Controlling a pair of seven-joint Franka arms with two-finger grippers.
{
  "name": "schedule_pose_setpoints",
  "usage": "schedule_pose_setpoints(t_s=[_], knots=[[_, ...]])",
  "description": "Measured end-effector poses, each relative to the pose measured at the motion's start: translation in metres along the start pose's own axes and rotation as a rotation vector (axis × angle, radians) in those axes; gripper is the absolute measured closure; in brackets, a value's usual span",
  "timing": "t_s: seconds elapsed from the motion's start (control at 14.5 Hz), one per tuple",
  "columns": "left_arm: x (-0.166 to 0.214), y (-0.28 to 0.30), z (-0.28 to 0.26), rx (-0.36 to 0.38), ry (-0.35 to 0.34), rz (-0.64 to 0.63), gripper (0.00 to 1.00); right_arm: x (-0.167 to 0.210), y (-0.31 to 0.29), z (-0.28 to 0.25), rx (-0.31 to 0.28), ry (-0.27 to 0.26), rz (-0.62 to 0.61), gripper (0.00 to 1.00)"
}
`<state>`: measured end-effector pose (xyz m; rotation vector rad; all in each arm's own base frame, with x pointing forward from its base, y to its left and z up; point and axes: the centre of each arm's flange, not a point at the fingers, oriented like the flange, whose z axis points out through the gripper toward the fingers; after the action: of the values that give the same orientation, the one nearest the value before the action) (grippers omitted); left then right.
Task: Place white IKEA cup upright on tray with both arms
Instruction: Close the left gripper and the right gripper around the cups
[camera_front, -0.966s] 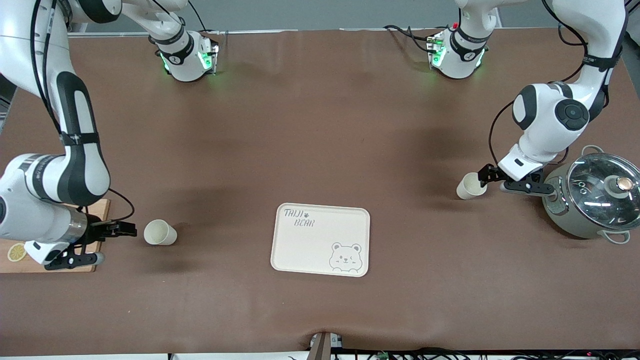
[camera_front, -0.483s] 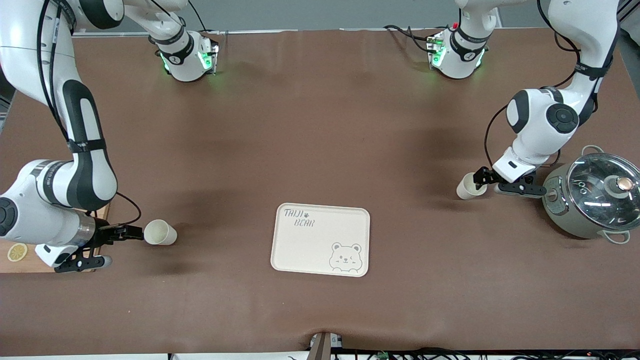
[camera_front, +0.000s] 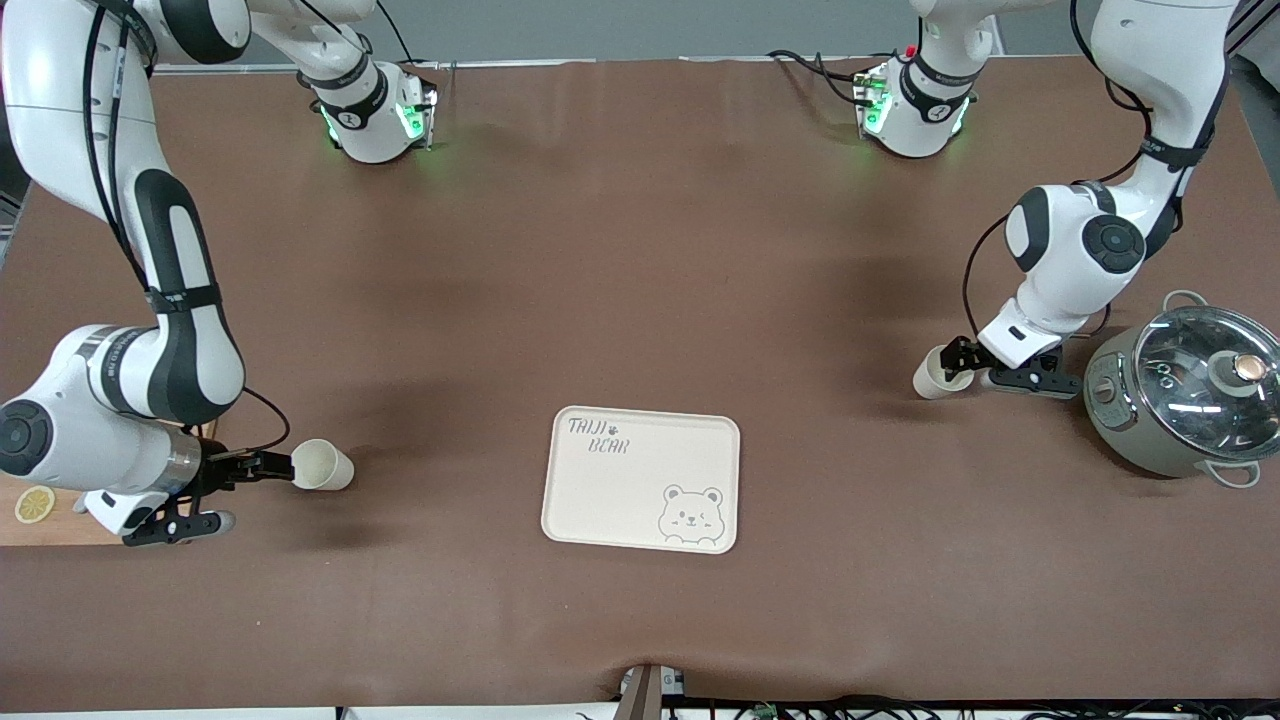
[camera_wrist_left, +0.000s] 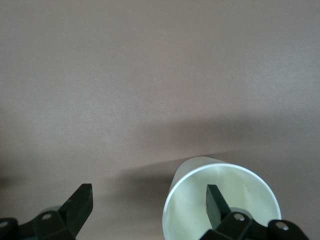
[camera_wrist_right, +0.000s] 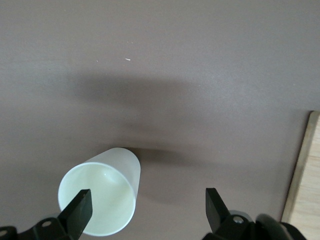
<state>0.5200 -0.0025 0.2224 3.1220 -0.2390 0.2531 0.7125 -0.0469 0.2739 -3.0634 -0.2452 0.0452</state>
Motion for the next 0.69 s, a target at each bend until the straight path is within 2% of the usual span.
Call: schedule_pose_setpoints(t_s=[0.21,0.28,0.69], knots=[[-0.002,0.001,0.007,-0.004,-0.003,-0.002,0.00,-0.003,0.001,0.016,-0.003,0.000,-0.012,0.00],[-0.002,0.001,0.008,-0.004,-0.003,-0.014,0.07,-0.004,0.001,0.019,-0.002,-0.003,-0.013,0.00],[-0.004,0.001,0.010,-0.005,-0.011,-0.029,0.68,-0.010,-0.001,0.036,-0.007,0.005,-0.017,0.00]])
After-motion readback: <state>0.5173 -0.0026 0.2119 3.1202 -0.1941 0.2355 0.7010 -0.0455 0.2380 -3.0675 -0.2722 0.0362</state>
